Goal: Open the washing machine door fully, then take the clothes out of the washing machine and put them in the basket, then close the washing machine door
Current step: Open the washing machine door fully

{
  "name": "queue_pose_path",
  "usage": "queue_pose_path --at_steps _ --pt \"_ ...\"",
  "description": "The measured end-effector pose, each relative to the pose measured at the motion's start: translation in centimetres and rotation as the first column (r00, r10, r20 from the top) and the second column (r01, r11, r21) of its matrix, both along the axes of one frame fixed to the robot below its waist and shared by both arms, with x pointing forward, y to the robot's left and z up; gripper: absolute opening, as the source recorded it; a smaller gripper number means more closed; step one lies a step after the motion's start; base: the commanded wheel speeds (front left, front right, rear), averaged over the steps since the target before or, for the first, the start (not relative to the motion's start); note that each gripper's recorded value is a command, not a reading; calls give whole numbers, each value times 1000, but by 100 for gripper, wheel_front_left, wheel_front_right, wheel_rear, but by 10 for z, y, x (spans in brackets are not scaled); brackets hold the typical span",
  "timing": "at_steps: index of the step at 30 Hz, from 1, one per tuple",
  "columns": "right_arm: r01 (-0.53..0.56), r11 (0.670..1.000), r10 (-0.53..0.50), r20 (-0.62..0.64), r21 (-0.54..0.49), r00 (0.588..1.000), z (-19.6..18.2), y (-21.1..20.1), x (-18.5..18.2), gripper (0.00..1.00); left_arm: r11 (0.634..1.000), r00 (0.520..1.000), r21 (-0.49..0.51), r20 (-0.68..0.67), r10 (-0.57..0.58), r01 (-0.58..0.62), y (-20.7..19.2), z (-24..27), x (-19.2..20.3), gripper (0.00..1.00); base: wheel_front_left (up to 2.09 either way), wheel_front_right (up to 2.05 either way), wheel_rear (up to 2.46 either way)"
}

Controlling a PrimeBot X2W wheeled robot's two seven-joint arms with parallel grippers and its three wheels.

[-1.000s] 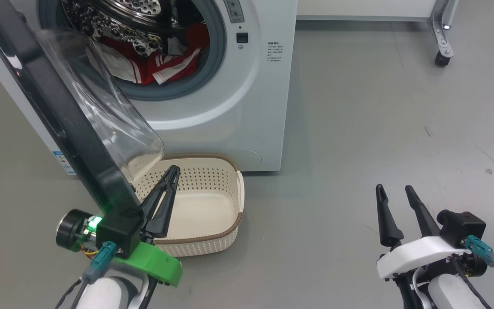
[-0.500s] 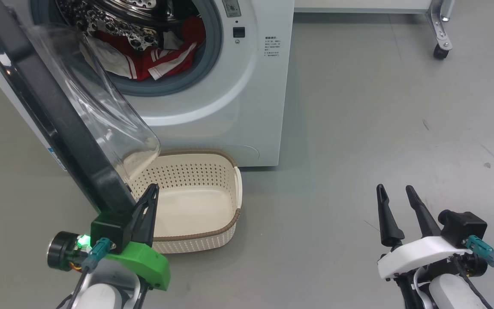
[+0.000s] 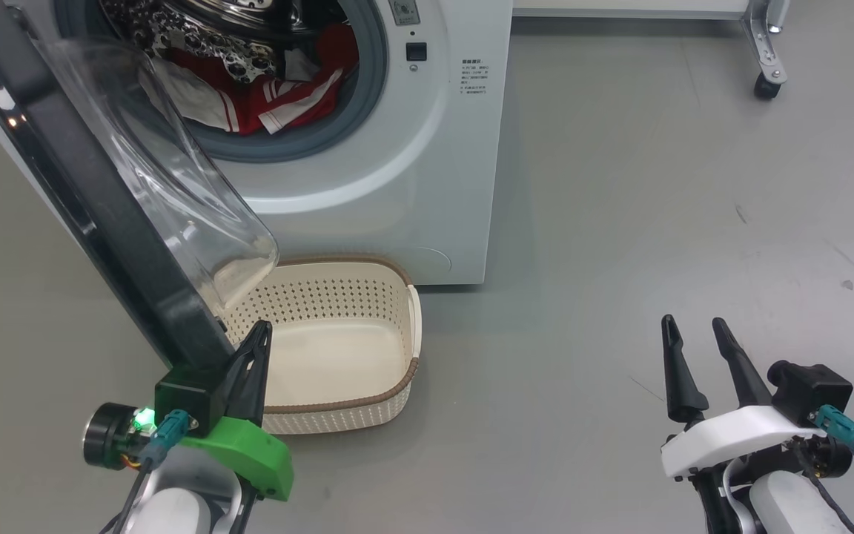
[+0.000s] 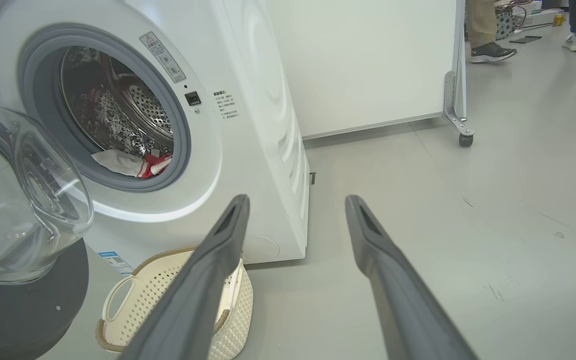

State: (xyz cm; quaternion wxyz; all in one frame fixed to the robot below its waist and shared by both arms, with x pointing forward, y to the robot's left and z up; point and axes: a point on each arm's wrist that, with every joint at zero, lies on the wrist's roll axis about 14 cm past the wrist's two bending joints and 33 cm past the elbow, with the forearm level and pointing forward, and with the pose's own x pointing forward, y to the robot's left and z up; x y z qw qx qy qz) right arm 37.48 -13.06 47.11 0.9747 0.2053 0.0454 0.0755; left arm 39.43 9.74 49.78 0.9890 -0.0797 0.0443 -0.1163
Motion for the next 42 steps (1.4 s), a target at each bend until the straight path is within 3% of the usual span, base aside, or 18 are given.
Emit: queue_pose_path --at_steps 11,21,42 --pt "-53 999 53 9 1 999 1 16 8 100 999 999 -10 17 48 -48 14 2 -6 0 0 0 0" --pt "-139 990 139 0 11 990 -3 47 9 100 986 987 -34 20 162 -162 46 2 -18 0 0 0 0" --pt "-292 956 292 -26 11 956 -16 95 11 100 906 909 -78 2 417 -415 122 -4 -36 0 0 0 0"
